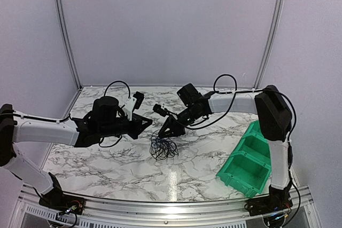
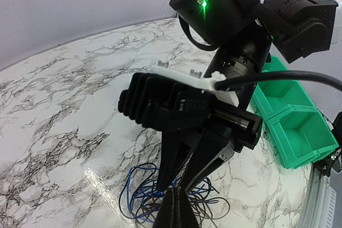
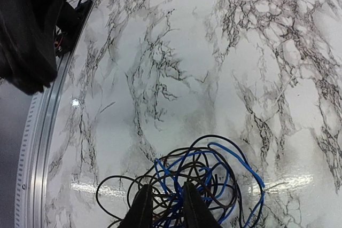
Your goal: Untangle the cables
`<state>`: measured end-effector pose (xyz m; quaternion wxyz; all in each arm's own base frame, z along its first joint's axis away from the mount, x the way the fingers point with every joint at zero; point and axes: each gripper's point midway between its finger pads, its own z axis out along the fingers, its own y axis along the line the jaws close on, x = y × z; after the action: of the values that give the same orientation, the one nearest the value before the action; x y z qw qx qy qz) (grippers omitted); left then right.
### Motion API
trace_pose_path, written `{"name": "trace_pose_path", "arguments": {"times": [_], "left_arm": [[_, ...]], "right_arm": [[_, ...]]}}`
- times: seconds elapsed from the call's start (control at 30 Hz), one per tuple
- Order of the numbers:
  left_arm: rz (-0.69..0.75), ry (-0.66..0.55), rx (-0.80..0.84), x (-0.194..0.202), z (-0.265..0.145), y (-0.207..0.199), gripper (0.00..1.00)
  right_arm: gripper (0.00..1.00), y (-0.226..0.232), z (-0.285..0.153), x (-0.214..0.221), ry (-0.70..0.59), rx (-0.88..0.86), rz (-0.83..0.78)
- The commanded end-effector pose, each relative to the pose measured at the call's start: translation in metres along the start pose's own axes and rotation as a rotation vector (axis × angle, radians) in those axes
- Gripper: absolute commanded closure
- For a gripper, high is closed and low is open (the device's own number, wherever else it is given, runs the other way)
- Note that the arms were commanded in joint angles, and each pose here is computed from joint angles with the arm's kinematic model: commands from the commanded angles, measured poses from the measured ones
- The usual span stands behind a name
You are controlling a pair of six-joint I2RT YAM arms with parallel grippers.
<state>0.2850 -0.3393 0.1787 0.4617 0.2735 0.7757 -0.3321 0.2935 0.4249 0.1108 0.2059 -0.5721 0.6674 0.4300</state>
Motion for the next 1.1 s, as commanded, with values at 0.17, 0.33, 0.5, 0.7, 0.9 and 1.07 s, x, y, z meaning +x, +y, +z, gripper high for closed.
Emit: {"name": "trace_pose_path", "arguments": {"times": [0.17,0.33,0.5,0.7,0.9,1.07], "left_arm": [[-0.095,0.044,-0.208,0.032,-0.006,0.044,0.60],[-0.223,0.131,-0.169,0.050,0.021,0.057,0.57],[-0.240,0.223,-0.029,0.062,0.057,0.041,0.55],[-0.278,0.287,-0.012,0.080,0.077,0.046,0.77],[-0.266,0.286,-0.023,0.080,0.076,0.049,1.00],[-0.280,0.236,-0.031,0.059,0.067,0.047,1.00]], "right_arm": [[0.70,-0.001,-0.004,-0.004,-0.019,0.068,-0.026],[0.66,0.004,-0.017,-0.006,-0.002,0.114,-0.065],[0.54,0.012,-0.023,0.000,0.003,0.133,-0.088],[0.53,0.015,-0.028,0.001,0.002,0.149,-0.100],[0.53,0.017,-0.020,0.008,0.002,0.135,-0.100],[0.40,0.008,0.004,0.011,-0.010,0.123,-0.031]]}}
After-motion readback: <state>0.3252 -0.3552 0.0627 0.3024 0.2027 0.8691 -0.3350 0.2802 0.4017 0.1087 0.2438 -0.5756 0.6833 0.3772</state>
